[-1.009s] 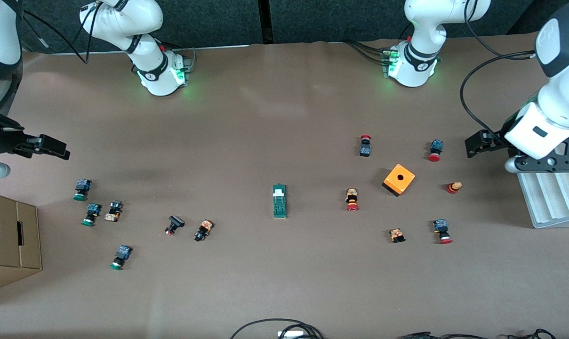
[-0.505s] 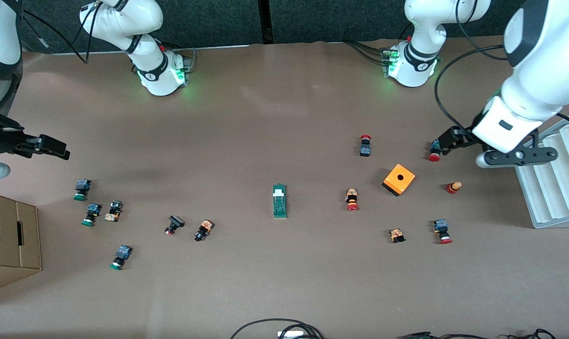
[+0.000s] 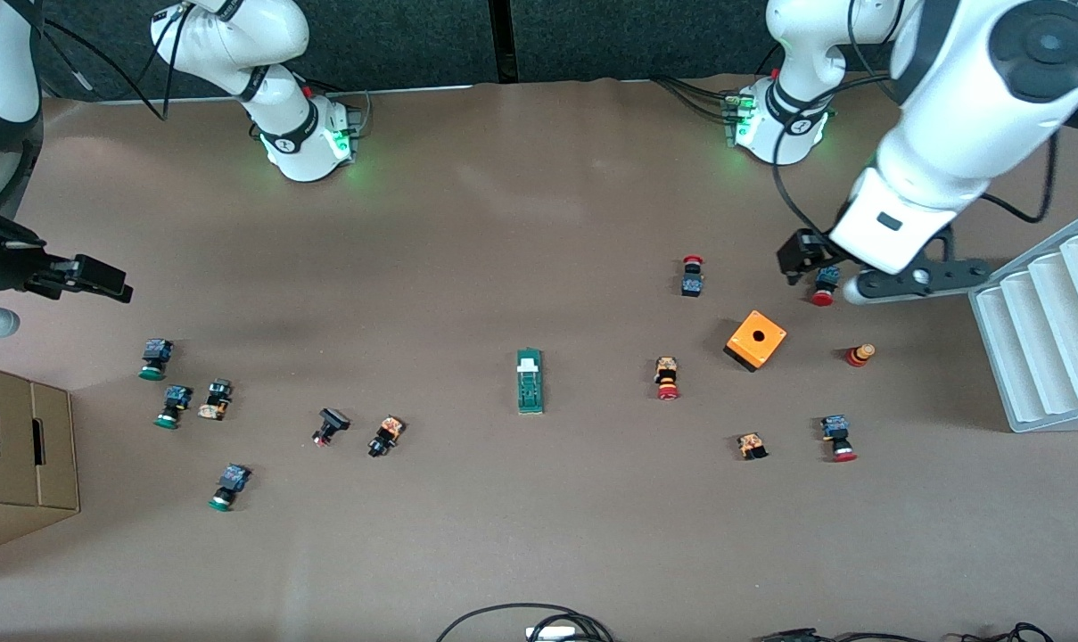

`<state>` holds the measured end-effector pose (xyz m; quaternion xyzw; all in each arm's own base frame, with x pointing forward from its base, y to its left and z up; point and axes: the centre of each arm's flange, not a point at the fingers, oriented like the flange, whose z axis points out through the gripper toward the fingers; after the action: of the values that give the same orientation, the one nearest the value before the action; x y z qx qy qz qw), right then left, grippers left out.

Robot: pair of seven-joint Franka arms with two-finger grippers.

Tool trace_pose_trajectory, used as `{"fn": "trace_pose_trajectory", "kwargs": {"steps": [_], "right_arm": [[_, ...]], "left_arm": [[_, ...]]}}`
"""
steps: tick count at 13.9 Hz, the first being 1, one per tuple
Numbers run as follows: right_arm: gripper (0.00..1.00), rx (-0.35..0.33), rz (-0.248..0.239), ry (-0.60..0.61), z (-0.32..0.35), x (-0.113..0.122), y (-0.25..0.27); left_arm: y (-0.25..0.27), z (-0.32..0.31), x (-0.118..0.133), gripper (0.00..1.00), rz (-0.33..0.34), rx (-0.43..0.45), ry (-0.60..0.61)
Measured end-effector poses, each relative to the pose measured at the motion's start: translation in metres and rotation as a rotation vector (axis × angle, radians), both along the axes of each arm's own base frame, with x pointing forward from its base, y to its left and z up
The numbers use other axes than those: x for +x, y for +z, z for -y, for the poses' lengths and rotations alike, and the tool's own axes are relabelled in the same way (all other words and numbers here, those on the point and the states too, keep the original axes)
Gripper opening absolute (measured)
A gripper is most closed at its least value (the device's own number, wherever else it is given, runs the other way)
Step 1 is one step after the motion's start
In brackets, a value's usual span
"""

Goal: Close load switch with both arms
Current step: 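Move the left gripper toward the green load switch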

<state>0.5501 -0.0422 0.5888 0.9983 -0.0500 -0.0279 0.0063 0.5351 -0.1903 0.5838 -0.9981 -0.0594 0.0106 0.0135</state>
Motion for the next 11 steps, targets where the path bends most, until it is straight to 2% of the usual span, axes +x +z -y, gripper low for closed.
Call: {"fn": "trace_pose_trajectory", "kwargs": {"steps": [7, 11], "right_arm": [[1.00, 0.000, 0.001, 0.000, 0.000, 0.000, 0.000], [1.00, 0.000, 0.001, 0.000, 0.000, 0.000, 0.001]], "left_arm": [[-0.008, 0.084, -0.030, 1.00, -0.001, -0.008, 0.135], [-0.013, 0.113, -0.033, 1.00, 0.020, -0.041, 0.167]]}}
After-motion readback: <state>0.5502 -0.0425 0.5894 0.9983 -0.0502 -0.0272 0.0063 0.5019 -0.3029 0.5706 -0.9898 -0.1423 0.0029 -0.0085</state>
